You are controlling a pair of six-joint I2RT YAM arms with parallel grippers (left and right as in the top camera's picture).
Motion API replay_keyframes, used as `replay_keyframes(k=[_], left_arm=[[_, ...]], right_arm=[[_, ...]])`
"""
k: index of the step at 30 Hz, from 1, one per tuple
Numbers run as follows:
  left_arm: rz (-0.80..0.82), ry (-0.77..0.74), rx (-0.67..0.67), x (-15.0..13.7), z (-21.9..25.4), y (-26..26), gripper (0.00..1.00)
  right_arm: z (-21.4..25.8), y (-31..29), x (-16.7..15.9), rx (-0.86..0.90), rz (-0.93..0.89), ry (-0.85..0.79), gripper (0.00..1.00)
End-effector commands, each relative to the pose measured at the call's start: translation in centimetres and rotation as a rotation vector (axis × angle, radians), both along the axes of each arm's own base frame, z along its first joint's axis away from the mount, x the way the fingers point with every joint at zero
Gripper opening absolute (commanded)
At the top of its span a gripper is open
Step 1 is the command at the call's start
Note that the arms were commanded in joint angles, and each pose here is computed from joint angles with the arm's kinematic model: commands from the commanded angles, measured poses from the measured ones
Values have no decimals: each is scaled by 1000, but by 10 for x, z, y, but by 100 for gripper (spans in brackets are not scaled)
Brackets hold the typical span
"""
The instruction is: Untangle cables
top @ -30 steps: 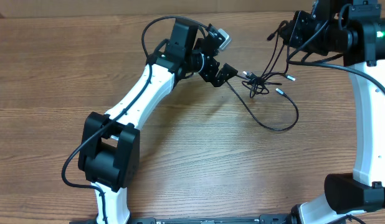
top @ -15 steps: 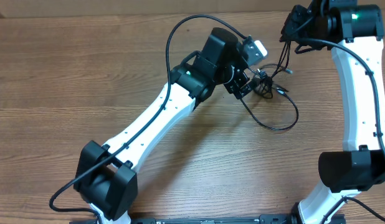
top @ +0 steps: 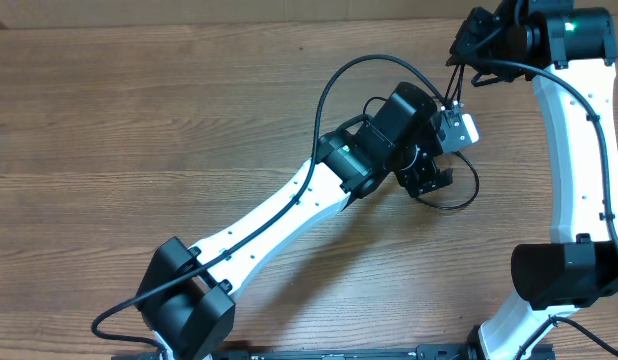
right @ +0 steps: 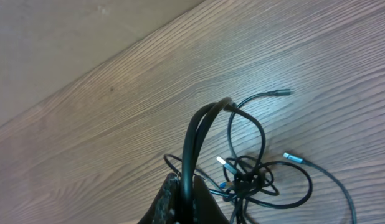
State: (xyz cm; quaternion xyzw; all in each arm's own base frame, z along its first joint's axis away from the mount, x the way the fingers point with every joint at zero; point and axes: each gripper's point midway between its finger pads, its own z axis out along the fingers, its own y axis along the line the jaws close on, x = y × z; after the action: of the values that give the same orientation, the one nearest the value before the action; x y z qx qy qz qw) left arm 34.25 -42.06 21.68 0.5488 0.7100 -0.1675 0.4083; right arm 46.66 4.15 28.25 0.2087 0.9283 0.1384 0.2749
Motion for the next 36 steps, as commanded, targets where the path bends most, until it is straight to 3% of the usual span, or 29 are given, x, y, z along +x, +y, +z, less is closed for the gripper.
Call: replay_keyframes(k=[1, 14, 22, 28, 36], left_arm=[[72, -4, 34, 18, -20, -1, 99], [177, -60, 45, 40, -20, 7, 100], [364, -123, 87, 69, -16, 36, 100], [544, -23, 34, 104, -22, 84, 99], [642, 74, 17, 131, -32, 137, 100]], right_arm=[[18, 5, -1, 42, 7, -42, 4], [18, -11, 4, -54, -27, -62, 4], [18, -45, 4, -159, -125, -59, 4], [10, -69, -8, -162, -164, -2, 4], [-1, -40, -22, -155, -9, 66, 4]])
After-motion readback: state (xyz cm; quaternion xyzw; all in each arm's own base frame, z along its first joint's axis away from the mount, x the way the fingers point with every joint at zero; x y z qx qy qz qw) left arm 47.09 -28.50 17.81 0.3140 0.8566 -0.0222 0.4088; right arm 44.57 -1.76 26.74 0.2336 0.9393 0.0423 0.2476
